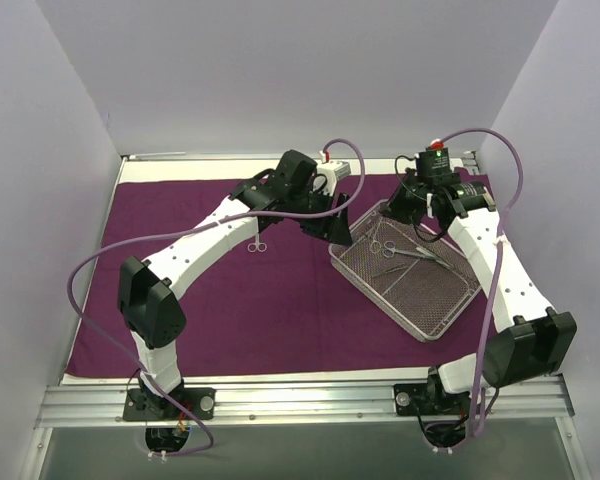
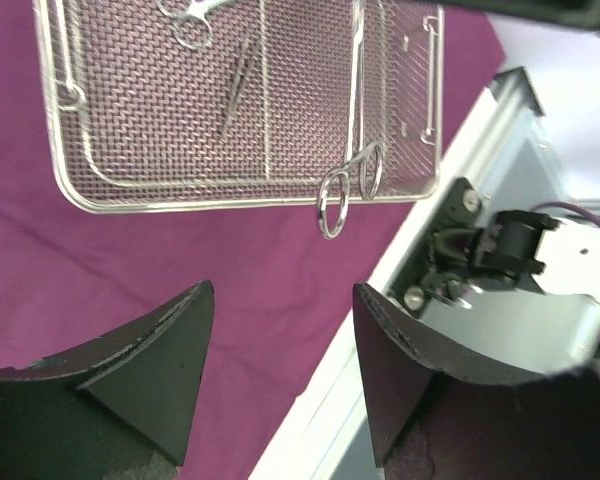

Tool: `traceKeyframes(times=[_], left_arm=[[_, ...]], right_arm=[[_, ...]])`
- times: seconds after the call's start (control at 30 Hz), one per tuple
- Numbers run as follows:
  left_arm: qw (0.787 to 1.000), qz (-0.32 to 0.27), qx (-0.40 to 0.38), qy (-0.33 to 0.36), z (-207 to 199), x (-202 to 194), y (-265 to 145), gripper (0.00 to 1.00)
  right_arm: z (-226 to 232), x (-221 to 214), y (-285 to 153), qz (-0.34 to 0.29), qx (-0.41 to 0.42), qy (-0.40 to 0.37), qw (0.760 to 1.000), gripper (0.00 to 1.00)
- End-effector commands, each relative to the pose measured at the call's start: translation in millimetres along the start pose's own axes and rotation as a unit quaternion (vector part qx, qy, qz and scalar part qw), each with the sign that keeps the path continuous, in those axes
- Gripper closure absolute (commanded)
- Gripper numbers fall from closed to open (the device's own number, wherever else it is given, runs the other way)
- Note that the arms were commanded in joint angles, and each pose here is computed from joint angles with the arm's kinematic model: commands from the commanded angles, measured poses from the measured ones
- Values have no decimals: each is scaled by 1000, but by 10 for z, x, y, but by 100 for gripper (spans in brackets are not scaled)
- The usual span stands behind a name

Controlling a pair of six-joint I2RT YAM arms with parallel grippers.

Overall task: Open and lay out the surgical kit
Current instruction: Place the medical item in the surgical kit.

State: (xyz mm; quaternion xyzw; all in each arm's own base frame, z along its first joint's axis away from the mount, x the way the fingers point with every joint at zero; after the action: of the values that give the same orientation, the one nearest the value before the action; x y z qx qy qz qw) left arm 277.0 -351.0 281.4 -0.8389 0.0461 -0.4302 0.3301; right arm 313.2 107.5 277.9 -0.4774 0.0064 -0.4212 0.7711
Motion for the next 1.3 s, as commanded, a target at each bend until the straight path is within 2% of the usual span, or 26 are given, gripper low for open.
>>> traceKeyframes(times=[0.0, 0.37, 0.5, 0.57, 0.63, 0.87, 0.97, 1.07, 1.13, 1.17, 1.2, 1.27], left_arm=[[996, -52, -75, 7, -157, 210, -214, 34], [984, -66, -163, -23, -128, 254, -184, 34], [983, -60, -173, -30, -110, 233, -158, 38], [981, -64, -178, -33, -90, 232, -155, 45], [981, -64, -181, -37, -73, 235, -160, 48], [981, -56, -181, -47, 4, 188, -139, 51], [981, -54, -178, -52, 47, 185, -117, 61], [982, -52, -172, -58, 94, 191, -97, 81], [983, -50, -168, -63, 162, 204, -74, 98], [983, -48, -165, -67, 197, 197, -70, 98], [983, -51, -161, -68, 233, 209, -78, 98], [986, -56, -137, -74, 389, 200, -125, 98]], right_arm=[[193, 28, -150, -13, 59, -17, 998, 100], [407, -79, -76, 5, 88, -37, 995, 100], [459, -71, -74, 5, 92, -40, 995, 100], [479, -68, -74, 4, 93, -41, 995, 100], [490, -59, -72, 2, 94, -42, 995, 100], [525, -46, -46, 3, 96, -43, 994, 100], [549, -51, -41, 4, 99, -45, 994, 100], [578, -57, -14, 9, 104, -46, 993, 100], [606, -55, 6, 12, 108, -47, 993, 100], [615, -51, 16, 13, 108, -47, 993, 100], [630, -38, 19, 12, 108, -50, 993, 93], [625, -46, 63, 23, 101, -56, 993, 70]])
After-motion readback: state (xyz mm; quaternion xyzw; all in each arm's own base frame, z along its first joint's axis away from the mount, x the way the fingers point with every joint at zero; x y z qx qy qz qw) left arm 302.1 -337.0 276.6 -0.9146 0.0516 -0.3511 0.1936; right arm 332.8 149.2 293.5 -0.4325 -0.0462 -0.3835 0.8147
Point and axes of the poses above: each gripper's point midway between its finger pads, its own y axis out along the fingers, its own z axis along the line the jaws close on, x = y × z, the point moved 6 cm from there along -y, back along the fingers, and after that the axes turned 9 degrees about y, right-handed, at the moved point
